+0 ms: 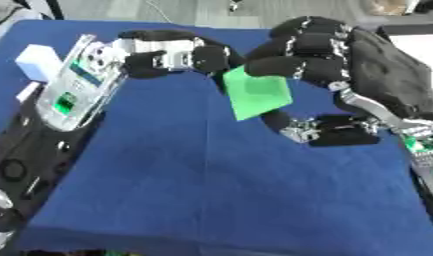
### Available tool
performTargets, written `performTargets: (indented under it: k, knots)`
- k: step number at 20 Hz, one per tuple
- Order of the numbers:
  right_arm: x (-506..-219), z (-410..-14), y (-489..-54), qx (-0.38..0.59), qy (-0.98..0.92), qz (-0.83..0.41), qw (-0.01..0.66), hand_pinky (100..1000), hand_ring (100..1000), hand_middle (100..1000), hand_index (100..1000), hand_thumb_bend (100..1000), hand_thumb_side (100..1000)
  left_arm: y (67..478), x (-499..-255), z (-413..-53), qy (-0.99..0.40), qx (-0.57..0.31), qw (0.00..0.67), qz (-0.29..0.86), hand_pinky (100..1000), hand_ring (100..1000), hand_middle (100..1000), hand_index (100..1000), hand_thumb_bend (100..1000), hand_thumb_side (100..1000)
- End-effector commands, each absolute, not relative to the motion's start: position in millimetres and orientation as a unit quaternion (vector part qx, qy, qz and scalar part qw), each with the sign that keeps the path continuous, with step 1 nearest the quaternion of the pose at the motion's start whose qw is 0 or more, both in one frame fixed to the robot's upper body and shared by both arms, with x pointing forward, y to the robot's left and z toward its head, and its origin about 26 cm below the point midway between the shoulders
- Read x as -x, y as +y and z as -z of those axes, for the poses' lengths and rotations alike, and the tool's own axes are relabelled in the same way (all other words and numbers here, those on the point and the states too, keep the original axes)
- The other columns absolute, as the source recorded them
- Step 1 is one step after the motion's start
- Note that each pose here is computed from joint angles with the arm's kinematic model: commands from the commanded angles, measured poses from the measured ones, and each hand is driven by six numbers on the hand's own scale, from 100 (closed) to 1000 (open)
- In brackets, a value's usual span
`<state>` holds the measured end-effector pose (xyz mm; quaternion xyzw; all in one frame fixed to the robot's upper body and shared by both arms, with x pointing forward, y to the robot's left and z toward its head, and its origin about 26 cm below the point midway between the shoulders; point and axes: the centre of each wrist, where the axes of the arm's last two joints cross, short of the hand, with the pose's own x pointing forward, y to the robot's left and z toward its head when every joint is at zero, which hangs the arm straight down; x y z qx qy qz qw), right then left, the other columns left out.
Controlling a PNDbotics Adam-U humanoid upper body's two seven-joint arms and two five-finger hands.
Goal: Pick up the objects with one hand, pass them to the other hand, and then place them into the box on the other side of the table.
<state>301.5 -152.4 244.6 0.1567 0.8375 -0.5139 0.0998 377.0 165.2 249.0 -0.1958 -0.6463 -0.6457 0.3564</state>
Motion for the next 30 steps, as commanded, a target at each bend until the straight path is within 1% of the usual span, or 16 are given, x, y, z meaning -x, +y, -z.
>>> performTargets:
  k: [1, 6, 10, 20, 25, 30]
  knots:
    - [-300, -253, -160, -0.173, 0.835, 0.511, 0.109, 787, 687, 475, 866, 100, 100, 175, -376, -261, -0.658, 0.193, 0.353, 0.637, 786, 735, 747, 865, 608, 1000]
    - [-302, -254, -168, -0.184, 0.837, 0.506, 0.100, 787, 687, 475, 866, 100, 100, 190, -379, -261, -0.668, 0.192, 0.371, 0.616, 784, 733, 744, 861, 600, 1000]
    - [-304, -257, -183, -0.212, 0.835, 0.500, 0.087, 785, 689, 476, 865, 107, 100, 208, -382, -260, -0.681, 0.185, 0.390, 0.592, 784, 731, 738, 860, 580, 1000]
    - [-309, -262, -245, -0.370, 0.783, 0.499, 0.028, 779, 698, 481, 860, 170, 100, 239, -374, -263, -0.742, 0.144, 0.405, 0.514, 782, 729, 723, 846, 526, 1000]
    - [-322, -262, -272, -0.447, 0.750, 0.489, -0.005, 776, 699, 481, 859, 191, 100, 250, -364, -266, -0.779, 0.122, 0.396, 0.472, 782, 731, 724, 845, 513, 987]
    - [-341, -264, -294, -0.499, 0.731, 0.465, -0.029, 774, 694, 480, 858, 189, 100, 253, -352, -265, -0.796, 0.115, 0.386, 0.452, 782, 730, 723, 846, 499, 972]
